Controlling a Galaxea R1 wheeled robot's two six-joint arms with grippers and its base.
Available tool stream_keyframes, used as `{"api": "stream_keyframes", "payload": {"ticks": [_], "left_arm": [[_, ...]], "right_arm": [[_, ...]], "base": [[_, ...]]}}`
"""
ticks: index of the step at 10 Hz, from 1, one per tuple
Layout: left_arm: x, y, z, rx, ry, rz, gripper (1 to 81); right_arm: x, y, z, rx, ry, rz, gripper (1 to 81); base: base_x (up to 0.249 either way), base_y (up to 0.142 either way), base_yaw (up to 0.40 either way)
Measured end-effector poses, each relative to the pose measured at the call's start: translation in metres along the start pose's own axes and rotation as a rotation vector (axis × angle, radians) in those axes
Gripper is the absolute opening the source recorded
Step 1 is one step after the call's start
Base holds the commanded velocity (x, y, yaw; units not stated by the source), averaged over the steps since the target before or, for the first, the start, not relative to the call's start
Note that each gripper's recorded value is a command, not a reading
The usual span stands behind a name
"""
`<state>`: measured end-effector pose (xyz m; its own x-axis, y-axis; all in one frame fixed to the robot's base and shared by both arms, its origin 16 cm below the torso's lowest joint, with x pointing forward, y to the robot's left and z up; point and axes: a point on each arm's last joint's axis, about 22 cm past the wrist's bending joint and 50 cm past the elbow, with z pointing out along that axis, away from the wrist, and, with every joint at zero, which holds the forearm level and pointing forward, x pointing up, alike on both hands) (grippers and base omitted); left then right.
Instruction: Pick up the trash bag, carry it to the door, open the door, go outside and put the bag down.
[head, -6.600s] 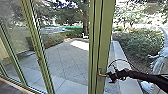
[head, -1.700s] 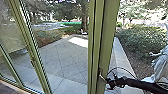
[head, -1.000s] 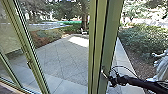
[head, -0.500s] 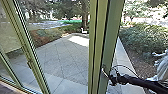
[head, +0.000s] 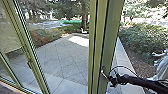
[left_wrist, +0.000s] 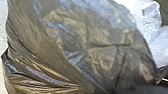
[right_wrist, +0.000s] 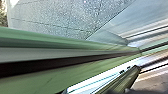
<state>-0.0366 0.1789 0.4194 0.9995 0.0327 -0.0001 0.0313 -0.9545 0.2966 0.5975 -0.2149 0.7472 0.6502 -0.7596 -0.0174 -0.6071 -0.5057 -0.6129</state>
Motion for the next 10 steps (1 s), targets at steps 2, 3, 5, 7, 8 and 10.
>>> {"api": "stream_keyframes", "payload": {"ticks": [2,3,5,7,8,10], "left_arm": [[-0.002,0.0,0.0,0.0,-0.003,-0.001,1.0],[-0.002,0.0,0.0,0.0,-0.002,-0.001,1.0],[-0.002,0.0,0.0,0.0,-0.004,-0.002,1.0],[-0.002,0.0,0.0,0.0,-0.006,-0.003,1.0],[-0.002,0.0,0.0,0.0,-0.006,-0.003,1.0],[-0.003,0.0,0.0,0.0,-0.007,-0.004,1.0]], "right_arm": [[0.002,-0.002,-0.002,-0.001,0.004,-0.013,81.1],[0.006,-0.004,-0.004,0.001,0.011,-0.017,81.1],[0.01,-0.014,-0.005,0.013,0.016,-0.035,81.1],[0.012,-0.022,-0.009,0.022,0.014,-0.056,81.1],[0.012,-0.024,-0.012,0.021,0.01,-0.075,81.1],[0.014,-0.027,-0.018,0.023,0.005,-0.098,81.1]], "base": [[0.0,0.0,0.0],[0.0,0.0,0.0],[0.0,0.0,0.0],[0.0,0.0,0.0],[0.0,0.0,0.0],[0.0,0.0,0.0]]}}
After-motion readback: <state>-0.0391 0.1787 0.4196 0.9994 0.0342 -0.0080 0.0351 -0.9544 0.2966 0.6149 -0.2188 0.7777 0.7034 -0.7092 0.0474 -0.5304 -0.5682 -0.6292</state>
